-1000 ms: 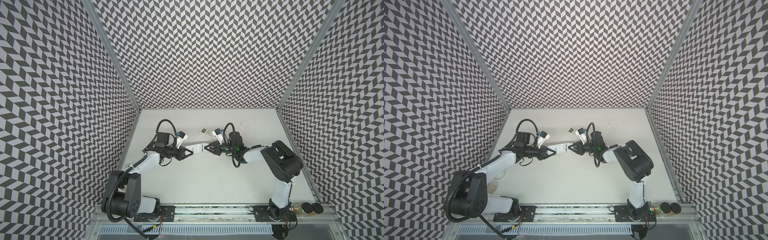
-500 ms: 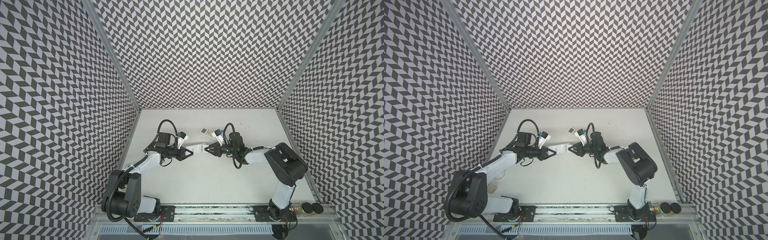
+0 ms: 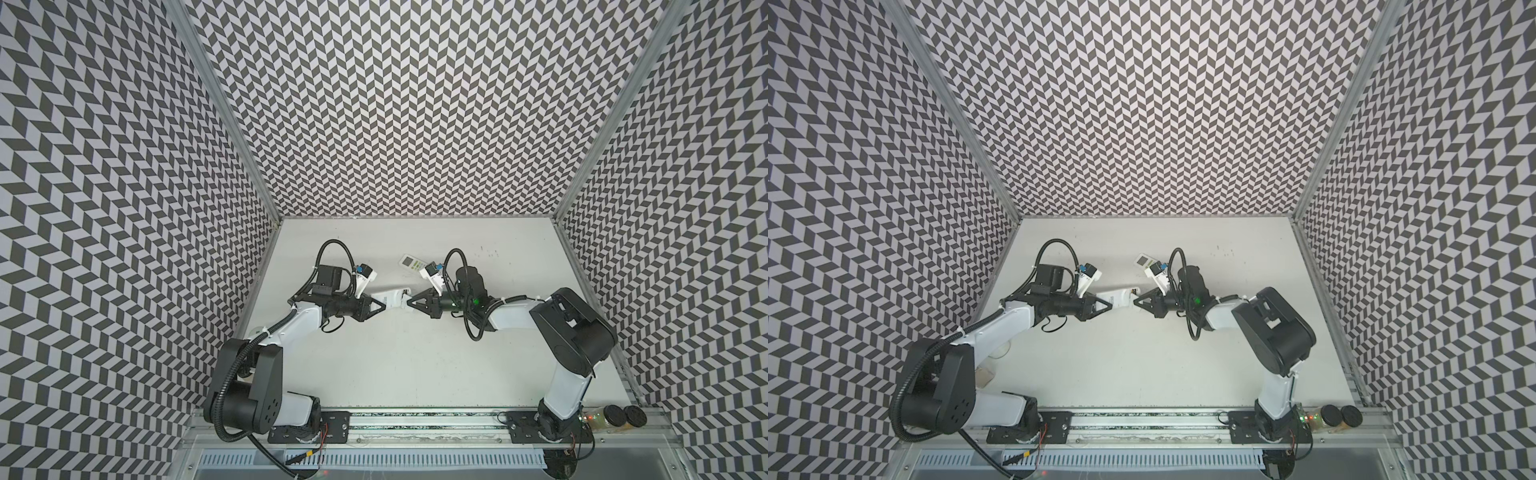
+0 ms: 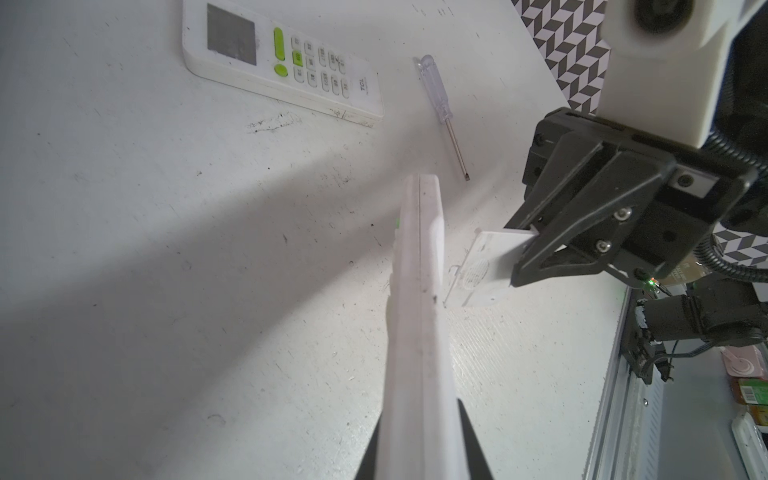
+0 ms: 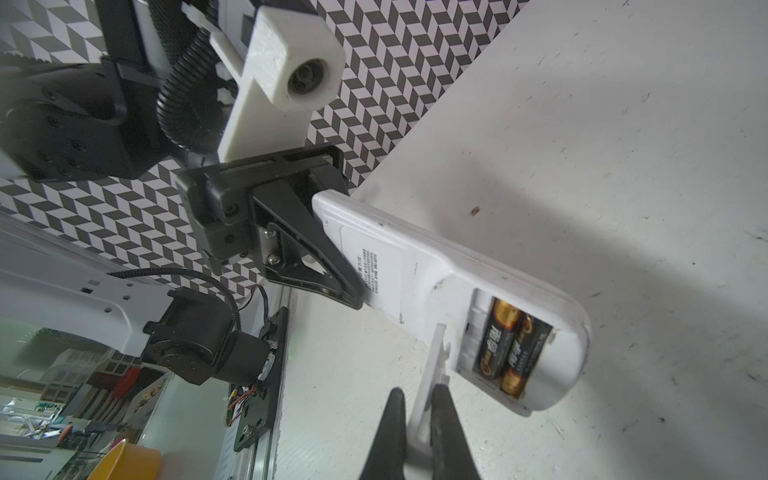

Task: Unload the batteries from the remote control
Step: 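Pull the battery cover away with the right gripper and drop it on the table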

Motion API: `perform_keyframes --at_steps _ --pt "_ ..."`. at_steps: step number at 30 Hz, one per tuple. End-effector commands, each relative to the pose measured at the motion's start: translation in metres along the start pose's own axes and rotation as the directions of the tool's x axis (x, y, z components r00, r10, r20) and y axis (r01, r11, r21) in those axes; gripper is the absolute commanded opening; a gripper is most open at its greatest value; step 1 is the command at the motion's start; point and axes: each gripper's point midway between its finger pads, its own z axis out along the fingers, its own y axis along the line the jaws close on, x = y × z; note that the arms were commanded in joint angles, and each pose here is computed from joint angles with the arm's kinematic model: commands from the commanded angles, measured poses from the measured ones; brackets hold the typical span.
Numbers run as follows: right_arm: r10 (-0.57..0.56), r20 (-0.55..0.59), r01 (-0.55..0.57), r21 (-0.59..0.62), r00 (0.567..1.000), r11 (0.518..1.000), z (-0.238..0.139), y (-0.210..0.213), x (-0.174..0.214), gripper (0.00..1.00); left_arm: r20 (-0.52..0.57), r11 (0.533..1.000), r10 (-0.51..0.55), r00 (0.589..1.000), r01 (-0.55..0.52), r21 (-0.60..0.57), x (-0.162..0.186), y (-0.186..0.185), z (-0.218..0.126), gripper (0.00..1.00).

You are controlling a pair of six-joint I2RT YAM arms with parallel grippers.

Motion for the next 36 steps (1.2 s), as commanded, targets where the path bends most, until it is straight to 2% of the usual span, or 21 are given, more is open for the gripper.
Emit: perform_keyframes --at_steps 1,5,8,10,13,16,19,21,23,27,29,31,35,36 --pt "-0.077 0.028 0.076 0.01 0.997 0.997 -0.007 0.012 -0.012 0.0 0.021 1.0 0.028 0.999 -0.027 -0.002 -0.008 0.0 -0.004 0.0" --pt "-0.081 0.047 0.077 0.081 0.996 0.994 -0.021 0.012 -0.022 0.01 0.018 1.0 0.021 1.0 -0.021 -0.001 -0.006 -0.001 -0.001 0.0" --pt "-0.117 0.072 0.105 0.148 0.991 0.983 -0.037 0.017 -0.029 0.0 0.016 0.999 -0.013 1.0 0.012 0.045 -0.005 -0.009 0.002 0.0" --pt "-0.13 0.065 0.111 0.242 0.989 0.964 -0.047 0.01 -0.035 0.0 0.008 0.997 -0.025 1.0 0.024 0.077 -0.005 -0.014 0.006 0.0" --pt "-0.165 0.07 0.122 0.417 0.984 0.901 -0.072 -0.006 -0.046 0.0 -0.031 0.997 -0.015 0.999 0.017 0.081 0.001 -0.018 0.016 0.0" --pt "-0.212 0.085 0.119 0.603 0.974 0.789 -0.103 -0.026 -0.053 0.01 -0.051 0.992 -0.045 0.998 0.051 0.116 0.007 -0.021 0.022 0.0" --pt "-0.253 0.039 0.136 0.758 0.967 0.638 -0.133 -0.047 -0.06 0.01 -0.082 0.992 -0.048 0.995 0.057 0.11 0.011 -0.022 0.029 0.0" --pt "-0.262 0.014 0.135 0.829 0.965 0.543 -0.149 -0.062 -0.06 0.01 -0.1 0.993 -0.04 0.994 0.051 0.109 0.017 -0.023 0.035 0.0" --pt "-0.252 -0.002 0.124 0.873 0.968 0.472 -0.161 -0.076 -0.058 0.01 -0.115 0.993 -0.036 0.993 0.049 0.111 0.02 -0.024 0.039 0.0" --pt "-0.163 0.011 0.038 0.956 0.987 0.291 -0.191 -0.113 -0.05 0.0 -0.147 0.993 -0.033 0.989 0.049 0.108 0.02 -0.027 0.048 0.0" --pt "-0.136 0.017 0.015 0.973 0.991 0.232 -0.203 -0.127 -0.042 0.0 -0.153 0.99 -0.029 0.988 0.05 0.133 0.022 -0.031 0.051 0.0" --pt "-0.104 0.053 -0.031 0.979 0.993 0.203 -0.212 -0.137 -0.038 0.0 -0.153 0.989 -0.026 0.988 0.048 0.143 0.022 -0.032 0.052 0.02" --pt "-0.047 0.087 -0.083 0.993 0.995 0.083 -0.237 -0.157 -0.023 0.0 -0.163 0.993 -0.058 0.985 0.073 0.089 0.021 -0.02 0.057 0.04" --pt "-0.024 0.104 -0.103 0.992 0.994 0.067 -0.243 -0.163 -0.018 0.0 -0.168 0.993 -0.069 0.983 0.084 0.088 0.023 -0.019 0.059 0.04"
